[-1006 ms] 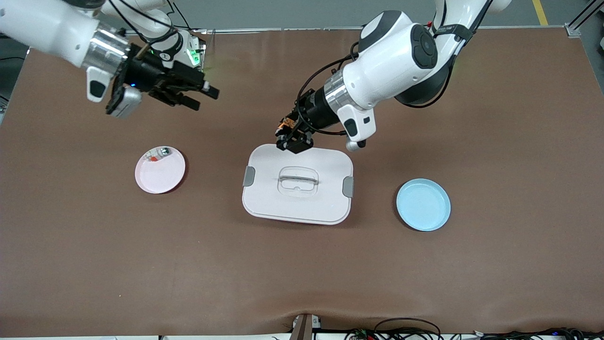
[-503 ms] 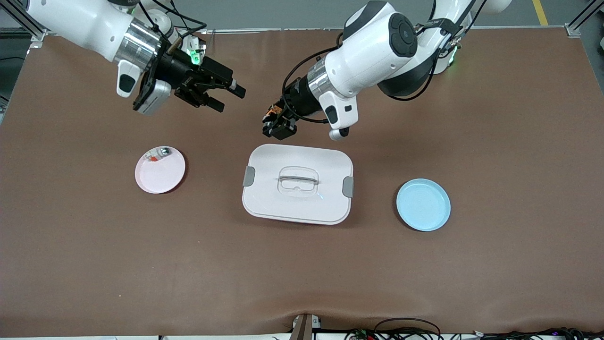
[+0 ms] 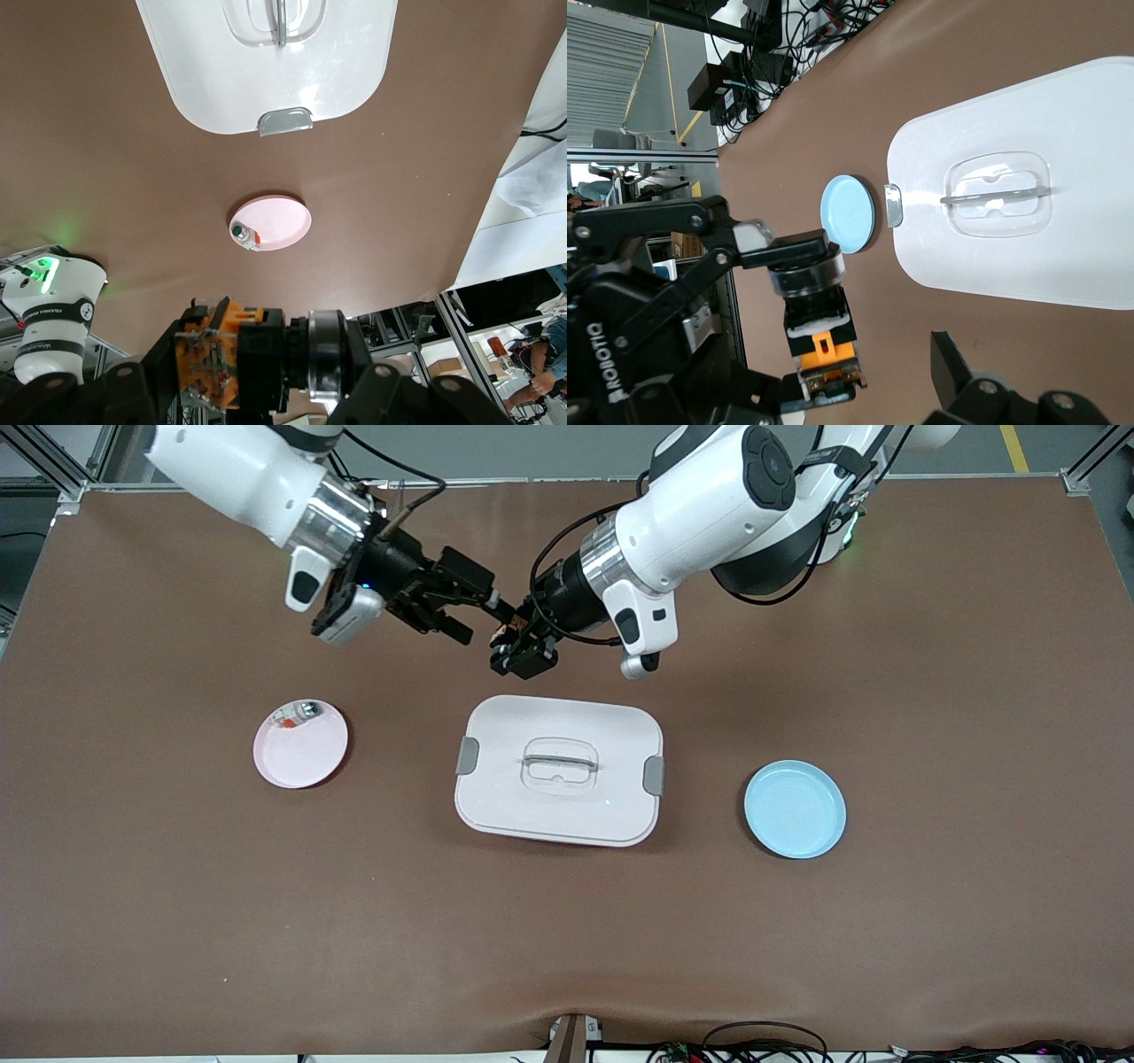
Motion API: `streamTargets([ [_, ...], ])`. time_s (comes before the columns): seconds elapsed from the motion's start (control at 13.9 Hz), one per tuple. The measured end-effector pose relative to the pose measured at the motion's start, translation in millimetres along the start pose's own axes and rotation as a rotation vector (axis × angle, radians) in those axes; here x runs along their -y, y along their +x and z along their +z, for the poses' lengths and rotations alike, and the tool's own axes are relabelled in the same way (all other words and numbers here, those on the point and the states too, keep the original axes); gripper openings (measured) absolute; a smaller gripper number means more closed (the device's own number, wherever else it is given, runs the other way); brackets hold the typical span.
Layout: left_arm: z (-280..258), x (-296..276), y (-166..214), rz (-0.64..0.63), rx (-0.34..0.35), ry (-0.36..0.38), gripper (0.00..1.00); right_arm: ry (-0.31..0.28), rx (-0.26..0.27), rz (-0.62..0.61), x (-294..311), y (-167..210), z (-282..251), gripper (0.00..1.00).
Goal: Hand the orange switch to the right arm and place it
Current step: 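Hold the switch up while the right gripper reaches toward it, then close the right gripper on the switch and open the left gripper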
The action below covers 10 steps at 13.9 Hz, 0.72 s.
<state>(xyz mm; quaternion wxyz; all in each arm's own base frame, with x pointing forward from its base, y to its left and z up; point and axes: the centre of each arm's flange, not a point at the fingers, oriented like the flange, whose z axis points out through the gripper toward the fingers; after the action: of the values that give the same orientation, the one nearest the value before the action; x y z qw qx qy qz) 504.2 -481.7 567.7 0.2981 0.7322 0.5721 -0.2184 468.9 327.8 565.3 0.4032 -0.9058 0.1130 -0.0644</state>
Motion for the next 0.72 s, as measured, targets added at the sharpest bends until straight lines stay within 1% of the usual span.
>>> streamTargets([
  [0.72,-2.6,0.7,-2.4,0.001,0.002,-0.003,0.72,-0.01,-0.01,0.007,-6.1,1.8,15.9,1.0],
])
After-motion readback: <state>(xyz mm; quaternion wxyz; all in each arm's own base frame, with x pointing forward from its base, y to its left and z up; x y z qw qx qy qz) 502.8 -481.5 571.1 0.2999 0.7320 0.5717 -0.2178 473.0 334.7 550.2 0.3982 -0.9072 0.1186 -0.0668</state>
